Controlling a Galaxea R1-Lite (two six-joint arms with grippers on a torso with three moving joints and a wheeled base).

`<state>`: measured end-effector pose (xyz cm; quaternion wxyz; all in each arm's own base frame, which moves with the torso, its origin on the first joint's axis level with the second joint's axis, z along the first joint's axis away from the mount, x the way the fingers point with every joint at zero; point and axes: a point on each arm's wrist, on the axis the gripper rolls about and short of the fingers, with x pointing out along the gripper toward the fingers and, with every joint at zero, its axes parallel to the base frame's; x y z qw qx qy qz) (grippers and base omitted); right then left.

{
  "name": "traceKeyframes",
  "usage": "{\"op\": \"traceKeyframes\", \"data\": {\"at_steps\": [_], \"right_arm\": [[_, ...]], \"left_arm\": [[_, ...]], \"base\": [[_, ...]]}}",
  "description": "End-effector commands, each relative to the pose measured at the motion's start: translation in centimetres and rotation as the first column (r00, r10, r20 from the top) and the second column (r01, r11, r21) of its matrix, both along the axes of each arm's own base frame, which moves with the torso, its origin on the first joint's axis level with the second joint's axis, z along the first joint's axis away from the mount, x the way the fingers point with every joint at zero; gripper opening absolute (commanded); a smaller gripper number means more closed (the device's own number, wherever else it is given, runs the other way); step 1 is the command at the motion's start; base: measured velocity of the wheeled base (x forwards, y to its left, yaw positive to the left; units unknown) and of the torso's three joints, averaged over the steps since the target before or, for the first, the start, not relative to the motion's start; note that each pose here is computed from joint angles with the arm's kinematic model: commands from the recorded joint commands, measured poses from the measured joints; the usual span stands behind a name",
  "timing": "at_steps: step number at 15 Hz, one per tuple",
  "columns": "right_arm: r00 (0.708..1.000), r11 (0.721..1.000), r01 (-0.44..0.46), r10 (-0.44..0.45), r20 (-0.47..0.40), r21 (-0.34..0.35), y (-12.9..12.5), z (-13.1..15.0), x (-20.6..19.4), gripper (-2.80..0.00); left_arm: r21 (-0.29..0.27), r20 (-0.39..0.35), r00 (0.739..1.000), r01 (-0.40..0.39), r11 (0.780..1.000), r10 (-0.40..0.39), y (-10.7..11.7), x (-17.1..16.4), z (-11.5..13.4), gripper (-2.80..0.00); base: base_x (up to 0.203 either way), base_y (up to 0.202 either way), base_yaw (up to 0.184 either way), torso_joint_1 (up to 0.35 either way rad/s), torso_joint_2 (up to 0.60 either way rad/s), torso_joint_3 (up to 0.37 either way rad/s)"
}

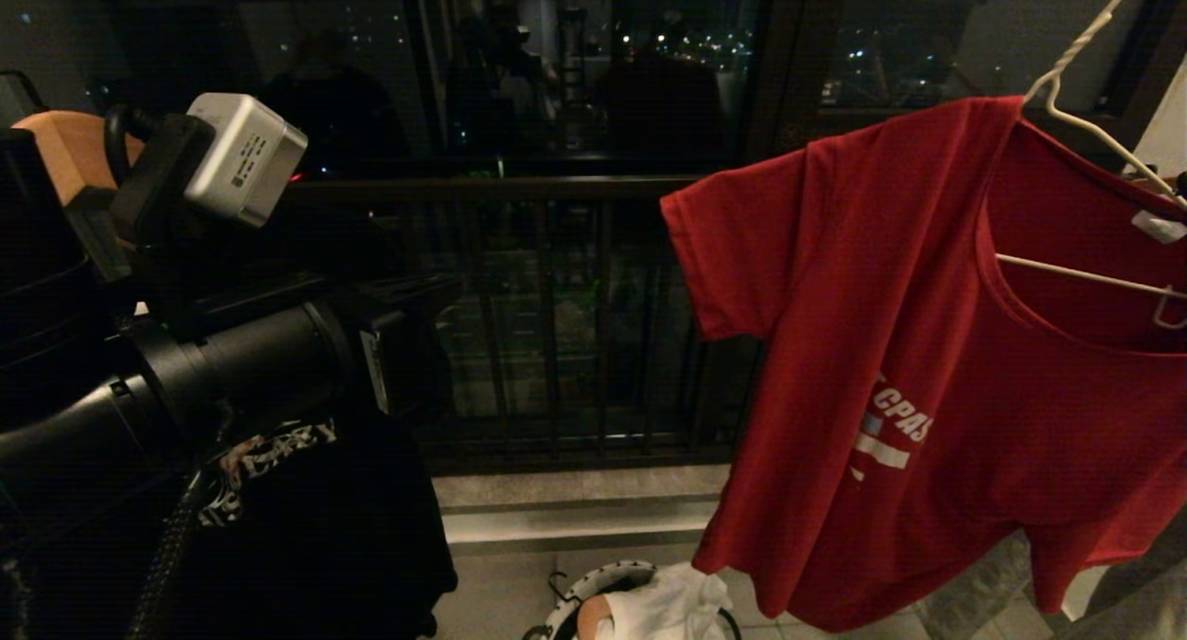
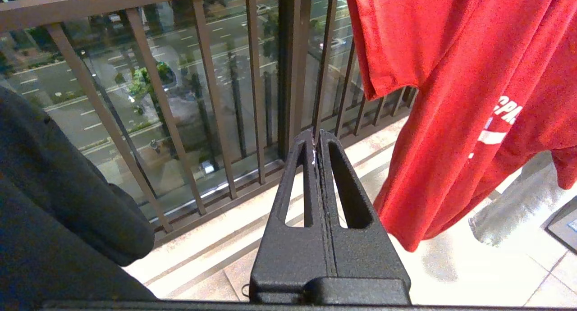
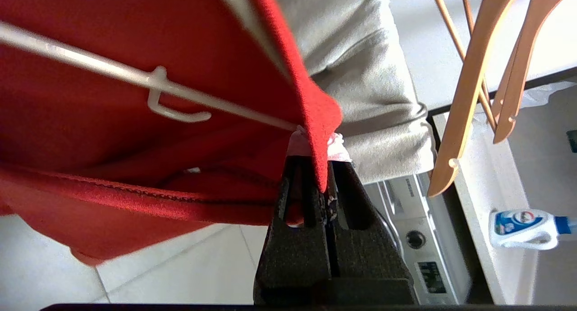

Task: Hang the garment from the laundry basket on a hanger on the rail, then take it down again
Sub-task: Take the clothes off the clothes rack

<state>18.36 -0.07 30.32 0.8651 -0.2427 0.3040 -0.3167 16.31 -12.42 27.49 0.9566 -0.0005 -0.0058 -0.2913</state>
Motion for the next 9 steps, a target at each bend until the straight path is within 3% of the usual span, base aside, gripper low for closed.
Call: {"op": "traceKeyframes", "data": {"at_steps": [1, 6, 9], "right_arm": [[1.000, 1.000, 0.001, -0.001, 0.030, 0.001, 0.0, 0.3, 0.1, -2.80], [0.987, 0.999, -0.023, 0.019, 0.157, 0.023, 0.1, 1.4, 0.4, -2.80], [0.975, 0.996, -0.081, 0.069, 0.212, 0.046, 0.3, 1.9, 0.5, -2.80]], "left_arm": [[-0.001, 0.001, 1.000, -0.001, 1.000, 0.001, 0.0, 0.0, 0.0, -2.80], [0.004, -0.003, 1.000, -0.001, 1.000, 0.001, -0.1, 0.1, -0.2, -2.80], [0.007, -0.006, 1.000, 0.001, 1.000, -0.001, -0.1, 0.1, -0.3, -2.80]], "base": [[0.000, 0.000, 0.000, 0.000, 0.00, 0.000], [0.000, 0.000, 0.000, 0.000, 0.00, 0.000], [0.000, 0.000, 0.000, 0.000, 0.00, 0.000]]}}
